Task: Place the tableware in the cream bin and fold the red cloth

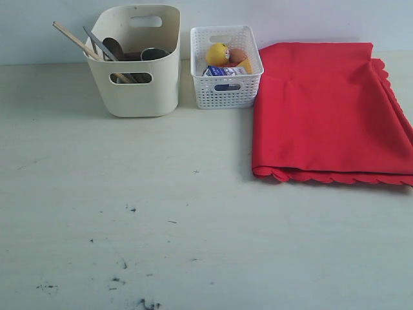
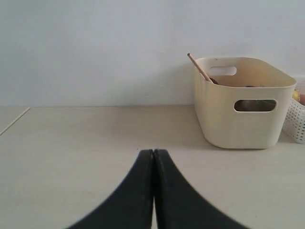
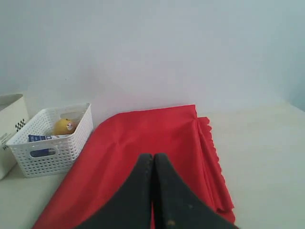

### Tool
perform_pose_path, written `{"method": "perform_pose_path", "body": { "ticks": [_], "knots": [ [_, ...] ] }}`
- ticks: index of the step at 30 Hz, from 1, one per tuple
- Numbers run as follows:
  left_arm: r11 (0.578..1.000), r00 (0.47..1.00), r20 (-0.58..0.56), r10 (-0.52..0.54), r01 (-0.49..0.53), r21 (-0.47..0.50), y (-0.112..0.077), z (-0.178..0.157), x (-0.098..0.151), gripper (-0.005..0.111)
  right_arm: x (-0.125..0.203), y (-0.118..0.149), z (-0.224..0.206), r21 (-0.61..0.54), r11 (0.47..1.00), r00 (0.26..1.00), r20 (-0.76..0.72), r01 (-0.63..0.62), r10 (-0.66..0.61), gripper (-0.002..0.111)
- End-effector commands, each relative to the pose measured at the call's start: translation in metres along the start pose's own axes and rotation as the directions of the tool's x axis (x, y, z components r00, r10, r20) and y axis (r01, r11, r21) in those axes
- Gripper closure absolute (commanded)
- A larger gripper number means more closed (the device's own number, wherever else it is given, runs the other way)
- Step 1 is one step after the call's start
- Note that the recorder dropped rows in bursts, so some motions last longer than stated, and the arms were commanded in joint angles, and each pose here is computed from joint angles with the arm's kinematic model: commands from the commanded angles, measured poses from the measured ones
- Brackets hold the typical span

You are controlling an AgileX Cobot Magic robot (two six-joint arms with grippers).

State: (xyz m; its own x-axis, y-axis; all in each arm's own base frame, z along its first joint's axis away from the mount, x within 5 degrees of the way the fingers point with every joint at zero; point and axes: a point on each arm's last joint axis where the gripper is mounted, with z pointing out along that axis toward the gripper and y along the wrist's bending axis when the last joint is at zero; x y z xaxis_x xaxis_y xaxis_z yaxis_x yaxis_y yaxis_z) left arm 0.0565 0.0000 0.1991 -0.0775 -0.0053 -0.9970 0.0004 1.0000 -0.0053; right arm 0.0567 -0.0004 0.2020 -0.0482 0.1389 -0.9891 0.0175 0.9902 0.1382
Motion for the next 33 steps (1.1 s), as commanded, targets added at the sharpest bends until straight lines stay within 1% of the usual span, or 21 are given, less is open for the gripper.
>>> {"method": "perform_pose_path", "body": {
  "ticks": [1,4,7,9,33],
  "knots": [
    [1.000,1.000,0.006,-0.007,0.007,-0.003,0.0002,-0.0002,0.0004,0.104,0.0032,-0.0009,-0.0003,0.009,1.000,0.999,-0.021,0.026,-0.026,0.108],
    [1.000,1.000,0.006,-0.007,0.007,-0.003,0.0002,-0.0002,0.0004,0.104,0.0064,-0.0012,-0.0004,0.011,0.999,0.998,-0.056,0.034,-0.033,0.108],
    [1.000,1.000,0.006,-0.007,0.007,-0.003,0.0002,-0.0002,0.0004,0.104,0.0102,-0.0015,-0.0007,0.010,0.997,0.992,-0.098,0.079,-0.078,0.108],
    [1.000,1.000,0.006,-0.007,0.007,-0.003,0.0002,-0.0002,0.0004,0.104,0.0116,-0.0017,-0.0009,0.010,0.997,0.990,-0.114,0.079,-0.078,0.108],
    [1.000,1.000,0.006,-0.007,0.007,-0.003,0.0002,-0.0002,0.0004,0.104,0.0117,-0.0017,-0.0009,0.011,0.998,0.991,-0.114,0.069,-0.068,0.108]
  ]
}}
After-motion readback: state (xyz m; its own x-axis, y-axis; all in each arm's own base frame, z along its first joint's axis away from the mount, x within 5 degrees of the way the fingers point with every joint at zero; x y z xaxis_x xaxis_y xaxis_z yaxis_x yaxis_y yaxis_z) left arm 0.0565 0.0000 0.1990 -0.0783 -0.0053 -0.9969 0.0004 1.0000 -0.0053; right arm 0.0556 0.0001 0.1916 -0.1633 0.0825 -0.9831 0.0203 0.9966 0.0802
